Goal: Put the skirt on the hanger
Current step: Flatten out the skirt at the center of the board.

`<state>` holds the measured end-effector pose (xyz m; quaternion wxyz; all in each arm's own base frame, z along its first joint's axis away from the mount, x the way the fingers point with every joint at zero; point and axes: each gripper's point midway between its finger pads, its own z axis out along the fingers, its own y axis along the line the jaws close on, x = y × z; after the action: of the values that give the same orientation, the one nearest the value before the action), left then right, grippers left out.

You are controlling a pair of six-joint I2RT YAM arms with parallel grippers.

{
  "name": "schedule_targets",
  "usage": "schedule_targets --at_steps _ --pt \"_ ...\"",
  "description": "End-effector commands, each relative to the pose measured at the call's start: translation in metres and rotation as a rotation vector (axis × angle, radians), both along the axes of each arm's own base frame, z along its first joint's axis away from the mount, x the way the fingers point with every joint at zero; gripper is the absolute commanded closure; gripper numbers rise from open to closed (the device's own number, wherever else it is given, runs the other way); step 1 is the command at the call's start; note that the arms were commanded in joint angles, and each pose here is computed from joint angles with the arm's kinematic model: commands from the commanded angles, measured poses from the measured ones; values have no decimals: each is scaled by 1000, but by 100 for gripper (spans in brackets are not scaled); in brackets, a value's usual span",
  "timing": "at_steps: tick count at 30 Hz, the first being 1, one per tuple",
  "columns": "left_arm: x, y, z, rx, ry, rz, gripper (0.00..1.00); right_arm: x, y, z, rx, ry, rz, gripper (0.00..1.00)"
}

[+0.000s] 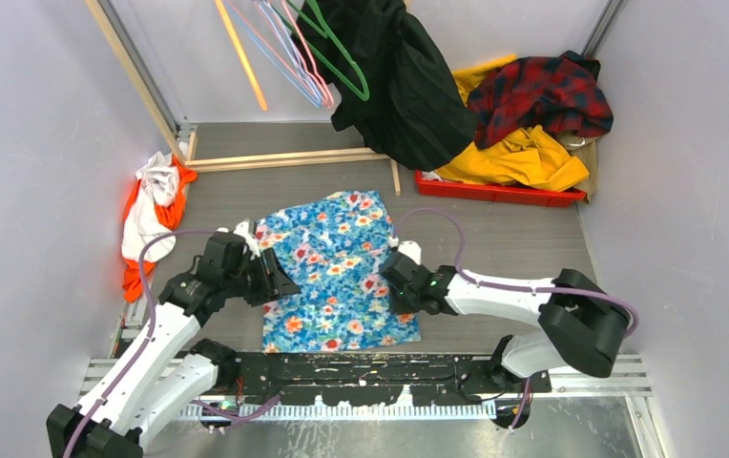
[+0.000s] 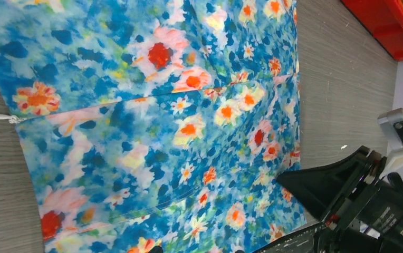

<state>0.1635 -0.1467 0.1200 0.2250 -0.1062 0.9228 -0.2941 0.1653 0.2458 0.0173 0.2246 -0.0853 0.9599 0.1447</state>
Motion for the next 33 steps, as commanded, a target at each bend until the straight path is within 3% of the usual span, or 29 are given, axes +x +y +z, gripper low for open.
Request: schedule_targets --at_steps 1,7,12,16,22,28,33 --pt "18 -8 16 -33 -79 -5 50 14 -60 5 -113 -64 -219 79" --pt "25 -13 6 -40 -65 -11 51 36 -98 62 -110 -209 -321 78" --pt "37 -16 0 -36 -68 1 51 28 -59 86 65 -138 -177 74" --pt "44 -25 -15 -39 -50 -15 51 26 -46 98 75 -160 -119 67" --pt "32 -52 -58 87 41 -109 50 34 -39 130 103 -212 -98 62" --pt "29 -82 -99 173 86 -153 61 35 -39 150 135 -246 -86 59" --pt "31 -120 -131 189 144 -229 81 31 -42 158 150 -256 -82 58"
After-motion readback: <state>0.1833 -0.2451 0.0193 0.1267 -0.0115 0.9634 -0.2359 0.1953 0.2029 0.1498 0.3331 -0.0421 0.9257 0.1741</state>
